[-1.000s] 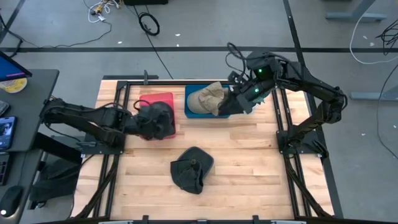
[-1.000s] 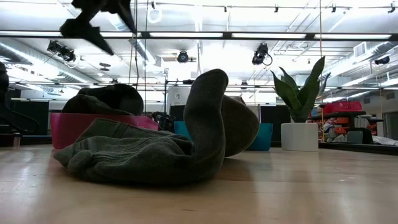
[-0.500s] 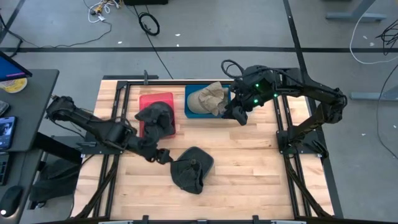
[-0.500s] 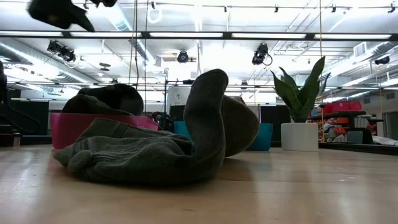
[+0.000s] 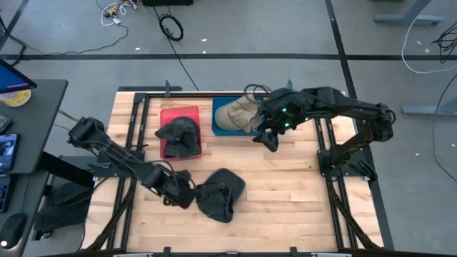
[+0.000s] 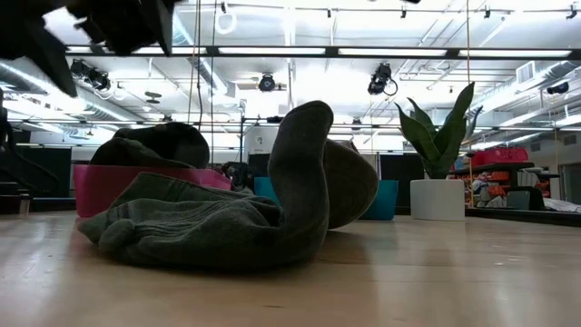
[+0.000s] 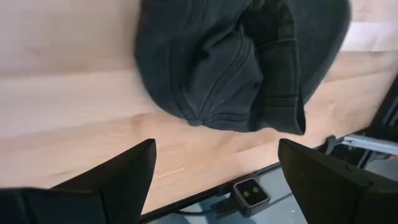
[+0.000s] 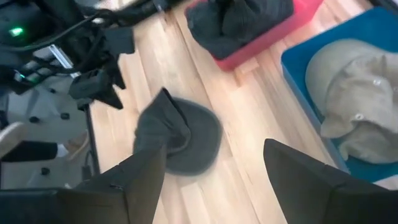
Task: Pick & Place hat
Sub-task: Put the black cap into the red bin
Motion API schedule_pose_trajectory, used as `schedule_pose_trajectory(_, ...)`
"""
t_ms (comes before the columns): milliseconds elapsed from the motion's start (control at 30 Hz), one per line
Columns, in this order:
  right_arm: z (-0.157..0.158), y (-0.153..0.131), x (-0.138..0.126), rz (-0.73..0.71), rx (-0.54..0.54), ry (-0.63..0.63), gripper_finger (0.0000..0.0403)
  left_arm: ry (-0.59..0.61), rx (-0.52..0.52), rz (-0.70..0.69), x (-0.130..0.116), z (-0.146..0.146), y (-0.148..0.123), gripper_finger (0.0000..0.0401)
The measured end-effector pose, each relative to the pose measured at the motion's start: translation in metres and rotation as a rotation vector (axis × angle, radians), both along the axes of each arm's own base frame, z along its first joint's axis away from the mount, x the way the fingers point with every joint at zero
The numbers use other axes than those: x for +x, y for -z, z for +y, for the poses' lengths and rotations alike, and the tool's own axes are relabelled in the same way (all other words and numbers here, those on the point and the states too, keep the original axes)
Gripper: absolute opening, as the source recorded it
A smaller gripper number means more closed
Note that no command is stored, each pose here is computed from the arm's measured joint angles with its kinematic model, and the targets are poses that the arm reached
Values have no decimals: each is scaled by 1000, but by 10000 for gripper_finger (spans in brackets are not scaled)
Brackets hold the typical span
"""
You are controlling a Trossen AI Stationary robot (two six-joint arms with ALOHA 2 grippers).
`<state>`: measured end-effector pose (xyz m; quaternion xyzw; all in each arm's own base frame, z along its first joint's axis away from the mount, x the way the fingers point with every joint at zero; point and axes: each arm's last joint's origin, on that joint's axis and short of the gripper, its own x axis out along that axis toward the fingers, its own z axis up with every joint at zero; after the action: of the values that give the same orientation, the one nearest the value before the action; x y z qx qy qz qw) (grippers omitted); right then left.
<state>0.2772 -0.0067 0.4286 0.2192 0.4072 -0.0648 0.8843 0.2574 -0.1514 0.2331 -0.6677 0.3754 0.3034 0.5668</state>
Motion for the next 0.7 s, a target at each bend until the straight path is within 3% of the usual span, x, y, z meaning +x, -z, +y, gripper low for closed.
schedule_pose_trajectory(200,2,22,7,52,24,-22,272,-53,-48,8,22,-17,33,342)
schedule_pose_trajectory(400,6,17,6,12,36,-47,272,-47,-79,87,33,-27,67,342)
schedule_pose_trajectory(700,17,2,-5,-88,45,-98,272,-49,-52,151,31,-24,75,342)
